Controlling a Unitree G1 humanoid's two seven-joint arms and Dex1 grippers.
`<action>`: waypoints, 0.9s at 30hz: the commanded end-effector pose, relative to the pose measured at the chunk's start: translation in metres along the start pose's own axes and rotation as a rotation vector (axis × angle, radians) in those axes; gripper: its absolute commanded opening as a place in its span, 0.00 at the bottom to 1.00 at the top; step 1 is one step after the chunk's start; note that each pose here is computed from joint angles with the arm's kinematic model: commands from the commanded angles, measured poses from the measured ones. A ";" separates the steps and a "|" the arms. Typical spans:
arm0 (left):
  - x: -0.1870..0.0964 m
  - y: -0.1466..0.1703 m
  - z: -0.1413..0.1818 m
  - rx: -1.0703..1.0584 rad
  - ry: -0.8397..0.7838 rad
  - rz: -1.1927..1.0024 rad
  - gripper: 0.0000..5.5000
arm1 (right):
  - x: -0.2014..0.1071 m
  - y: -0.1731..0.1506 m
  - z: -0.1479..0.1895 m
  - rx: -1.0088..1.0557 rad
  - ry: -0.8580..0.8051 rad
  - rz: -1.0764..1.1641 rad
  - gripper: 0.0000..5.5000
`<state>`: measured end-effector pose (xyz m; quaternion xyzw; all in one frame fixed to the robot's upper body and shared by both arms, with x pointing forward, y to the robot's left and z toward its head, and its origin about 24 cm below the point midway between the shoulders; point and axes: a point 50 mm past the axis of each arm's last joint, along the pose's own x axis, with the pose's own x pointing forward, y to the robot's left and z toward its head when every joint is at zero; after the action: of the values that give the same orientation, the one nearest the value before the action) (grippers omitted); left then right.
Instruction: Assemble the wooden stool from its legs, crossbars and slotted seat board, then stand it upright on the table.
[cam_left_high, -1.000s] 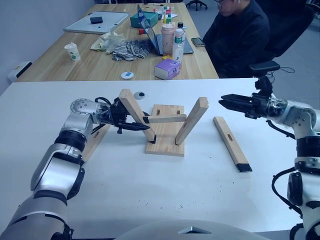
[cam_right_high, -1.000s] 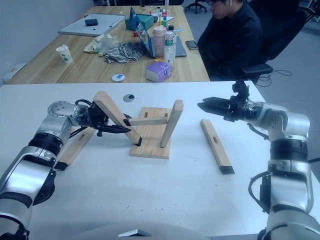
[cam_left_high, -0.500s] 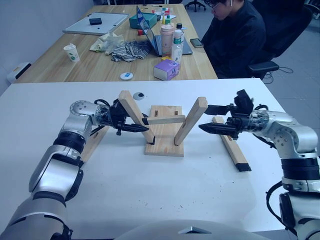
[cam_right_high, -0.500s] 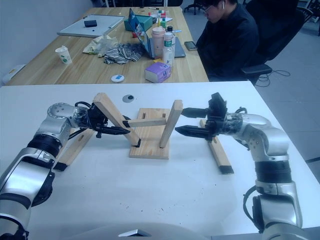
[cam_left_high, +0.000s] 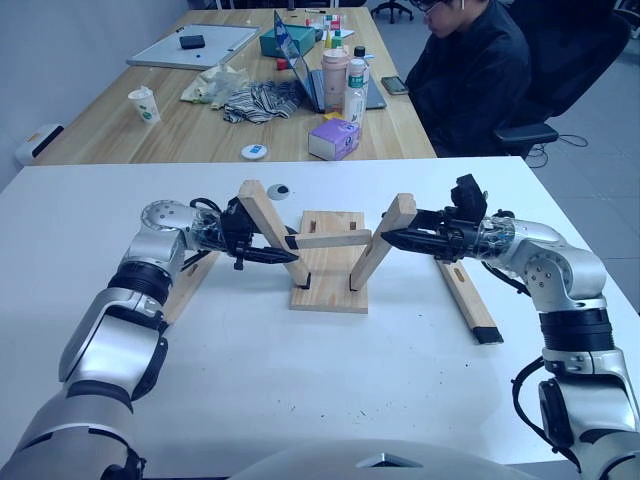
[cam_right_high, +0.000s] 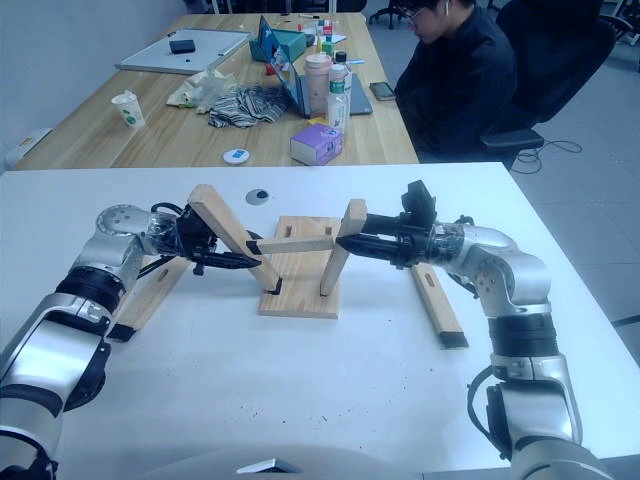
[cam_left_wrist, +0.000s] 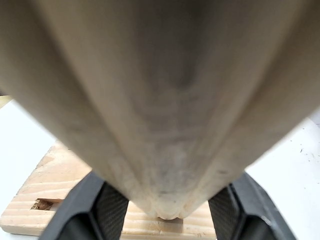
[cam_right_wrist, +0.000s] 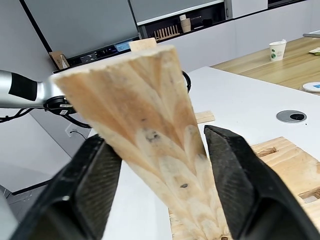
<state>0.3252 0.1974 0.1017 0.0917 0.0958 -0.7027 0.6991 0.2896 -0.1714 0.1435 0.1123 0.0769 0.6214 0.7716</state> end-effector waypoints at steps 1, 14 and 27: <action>0.005 -0.020 -0.043 -0.168 0.144 -0.077 0.37 | -0.005 -0.005 -0.001 0.004 0.025 -0.029 0.44; 0.002 -0.029 -0.053 -0.149 0.223 -0.109 0.37 | -0.018 -0.016 -0.010 0.034 0.037 -0.092 0.43; -0.002 -0.033 -0.063 -0.189 0.394 -0.170 0.37 | -0.010 -0.011 -0.008 0.026 -0.008 -0.086 0.43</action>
<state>0.3270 0.1905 0.1067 0.1216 0.0868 -0.7131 0.6850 0.2952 -0.1772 0.1397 0.1145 0.0651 0.6191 0.7742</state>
